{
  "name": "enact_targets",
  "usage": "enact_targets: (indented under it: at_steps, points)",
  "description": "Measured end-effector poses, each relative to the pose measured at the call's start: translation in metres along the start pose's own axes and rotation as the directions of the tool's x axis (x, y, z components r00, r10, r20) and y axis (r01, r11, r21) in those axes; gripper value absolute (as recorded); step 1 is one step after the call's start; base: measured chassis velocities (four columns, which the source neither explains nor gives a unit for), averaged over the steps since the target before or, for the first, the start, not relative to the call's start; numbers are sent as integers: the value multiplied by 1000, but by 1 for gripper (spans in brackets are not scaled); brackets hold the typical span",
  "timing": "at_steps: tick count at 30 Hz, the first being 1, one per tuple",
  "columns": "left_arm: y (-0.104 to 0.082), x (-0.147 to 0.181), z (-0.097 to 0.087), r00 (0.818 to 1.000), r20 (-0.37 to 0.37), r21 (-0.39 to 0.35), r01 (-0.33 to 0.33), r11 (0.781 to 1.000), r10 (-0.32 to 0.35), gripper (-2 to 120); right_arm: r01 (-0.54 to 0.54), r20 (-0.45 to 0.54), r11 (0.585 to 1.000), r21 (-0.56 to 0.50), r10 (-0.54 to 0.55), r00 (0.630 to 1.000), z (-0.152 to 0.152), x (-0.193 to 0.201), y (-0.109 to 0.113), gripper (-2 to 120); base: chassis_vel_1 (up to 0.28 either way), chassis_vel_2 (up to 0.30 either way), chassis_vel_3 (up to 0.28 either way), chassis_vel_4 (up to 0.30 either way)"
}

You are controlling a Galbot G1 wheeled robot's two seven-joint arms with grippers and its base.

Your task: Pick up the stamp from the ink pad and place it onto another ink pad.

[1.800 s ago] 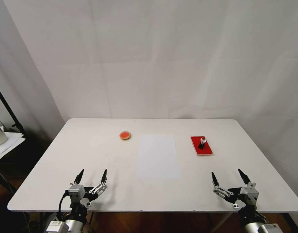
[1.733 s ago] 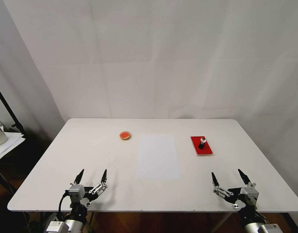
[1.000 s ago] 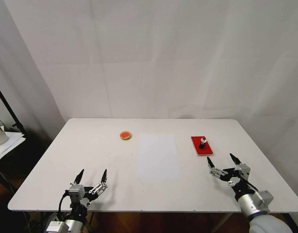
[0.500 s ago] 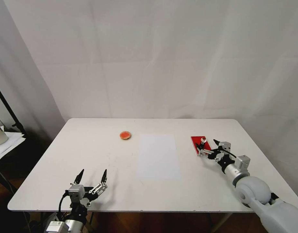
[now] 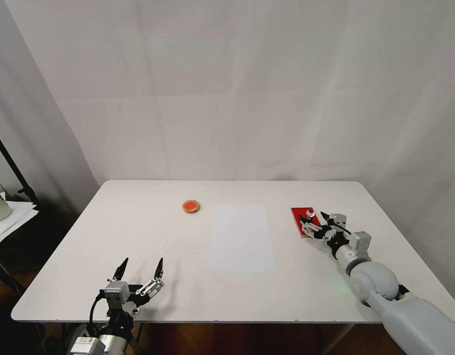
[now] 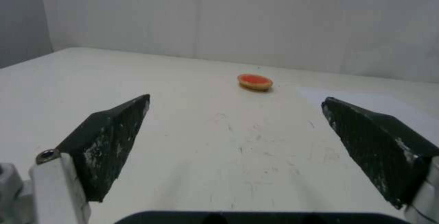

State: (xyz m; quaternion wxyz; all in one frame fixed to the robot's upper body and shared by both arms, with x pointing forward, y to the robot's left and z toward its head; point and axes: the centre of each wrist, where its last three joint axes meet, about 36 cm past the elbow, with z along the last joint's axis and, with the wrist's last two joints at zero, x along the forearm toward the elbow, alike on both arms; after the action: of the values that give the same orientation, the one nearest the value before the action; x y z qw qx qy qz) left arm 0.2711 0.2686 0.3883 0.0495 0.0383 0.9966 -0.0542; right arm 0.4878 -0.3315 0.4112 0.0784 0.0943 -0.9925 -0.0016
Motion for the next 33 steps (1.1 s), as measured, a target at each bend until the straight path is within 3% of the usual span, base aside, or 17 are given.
enact_targets:
  at_steps: [8,13,16,20,25,28,29,33]
  points:
    - [0,0,0,1000,0,0,0,1000,0,100,6,-4,1000,6,-6,1000,0,2,1,38,0,0,0,0]
    - [0,0,0,1000,0,0,0,1000,0,100,19,-11,1000,12,-19,1000,2,2,4,14,0,0,0,0]
    - [0,0,0,1000,0,0,0,1000,0,100,20,-12,1000,15,-20,1000,3,3,4,8,0,0,0,0]
    - [0,0,0,1000,0,0,0,1000,0,100,23,-12,999,23,-23,1000,2,3,3,9,0,0,0,0]
    - [0,0,0,1000,0,0,0,1000,0,100,43,24,997,60,-45,999,-20,-4,0,9,0,0,0,0]
    - [0,0,0,1000,0,0,0,1000,0,100,149,62,980,131,-158,985,-53,-21,12,9,0,0,0,0]
    - [0,0,0,1000,0,0,0,1000,0,100,149,62,980,131,-158,985,-53,-21,12,9,0,0,0,0]
    - [0,0,0,1000,0,0,0,1000,0,100,332,20,928,169,-340,940,-58,-50,47,9,0,0,0,0]
